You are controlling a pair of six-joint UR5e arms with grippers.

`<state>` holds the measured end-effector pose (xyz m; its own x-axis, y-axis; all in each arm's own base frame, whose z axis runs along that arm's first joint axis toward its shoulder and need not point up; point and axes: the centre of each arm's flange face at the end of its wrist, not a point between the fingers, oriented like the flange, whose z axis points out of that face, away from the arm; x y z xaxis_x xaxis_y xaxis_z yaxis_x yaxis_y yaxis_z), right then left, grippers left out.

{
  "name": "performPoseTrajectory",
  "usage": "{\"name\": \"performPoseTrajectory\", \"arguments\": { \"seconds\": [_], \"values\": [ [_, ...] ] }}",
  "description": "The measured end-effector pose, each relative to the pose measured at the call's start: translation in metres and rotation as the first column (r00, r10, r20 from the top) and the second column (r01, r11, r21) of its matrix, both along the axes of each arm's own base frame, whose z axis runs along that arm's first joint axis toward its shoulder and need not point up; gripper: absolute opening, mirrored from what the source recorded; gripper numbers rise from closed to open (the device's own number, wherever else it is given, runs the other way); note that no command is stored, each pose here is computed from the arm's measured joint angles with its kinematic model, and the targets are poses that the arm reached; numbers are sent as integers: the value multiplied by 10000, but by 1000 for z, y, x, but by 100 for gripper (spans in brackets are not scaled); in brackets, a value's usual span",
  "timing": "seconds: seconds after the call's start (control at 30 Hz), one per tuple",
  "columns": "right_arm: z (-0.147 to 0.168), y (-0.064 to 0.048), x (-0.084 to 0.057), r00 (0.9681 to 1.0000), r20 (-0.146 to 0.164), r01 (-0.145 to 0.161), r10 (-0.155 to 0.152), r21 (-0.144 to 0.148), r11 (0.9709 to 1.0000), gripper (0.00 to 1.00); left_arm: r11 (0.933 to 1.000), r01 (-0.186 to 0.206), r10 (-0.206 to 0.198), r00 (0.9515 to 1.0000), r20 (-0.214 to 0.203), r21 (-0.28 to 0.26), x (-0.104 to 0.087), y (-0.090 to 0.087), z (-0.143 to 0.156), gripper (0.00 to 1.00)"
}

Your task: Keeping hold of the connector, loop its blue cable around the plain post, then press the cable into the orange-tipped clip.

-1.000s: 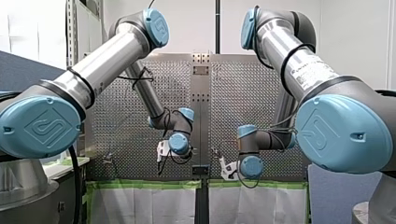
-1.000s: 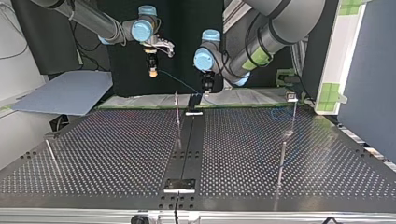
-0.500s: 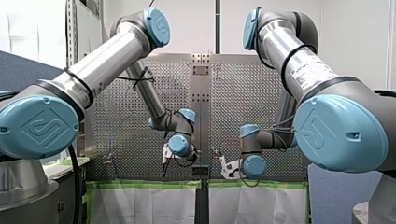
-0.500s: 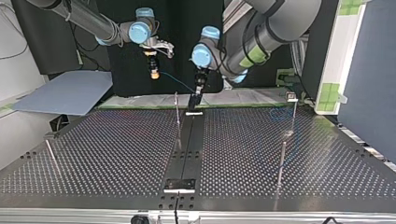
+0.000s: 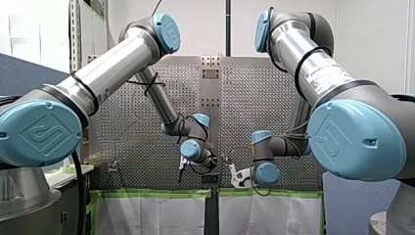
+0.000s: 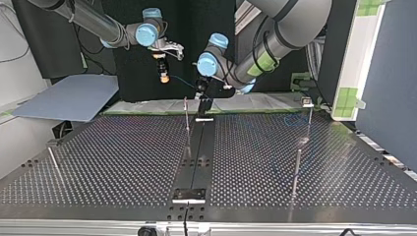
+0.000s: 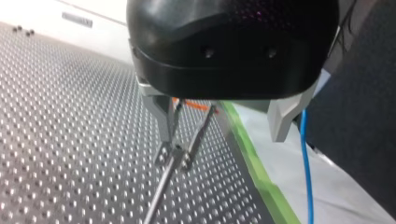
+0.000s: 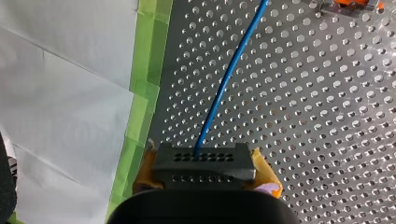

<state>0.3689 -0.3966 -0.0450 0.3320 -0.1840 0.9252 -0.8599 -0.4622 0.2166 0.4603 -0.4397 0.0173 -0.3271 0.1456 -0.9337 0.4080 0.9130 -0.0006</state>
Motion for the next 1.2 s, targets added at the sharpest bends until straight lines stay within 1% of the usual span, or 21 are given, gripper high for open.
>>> {"name": "performPoseTrajectory", "arguments": {
  "seconds": [0.13,0.3,0.53,0.87,1.07,1.2],
  "values": [
    [0,0,0,10000,-1,11,-11,2,10000,0,9995,287,-288,9996,-50,-91,-1,-3,-1,100],
    [0,0,-1,10000,-27,16,-16,19,10000,0,9993,352,-353,9994,-71,-97,-2,-3,-3,100],
    [0,0,-1,10000,-77,19,-19,52,10000,0,9995,306,-306,9995,-62,-84,-1,-3,-3,100],
    [-1,0,-2,10000,-47,42,-42,92,9999,0,9996,276,-277,9996,-11,-64,-4,-6,2,100],
    [-1,0,-2,10000,-18,53,-52,101,9999,0,9999,-45,45,10000,13,108,-8,-4,1,100],
    [-1,0,-2,10000,-11,52,-52,97,9999,0,9998,-121,120,9999,35,151,-9,-5,2,100]
  ]
}}
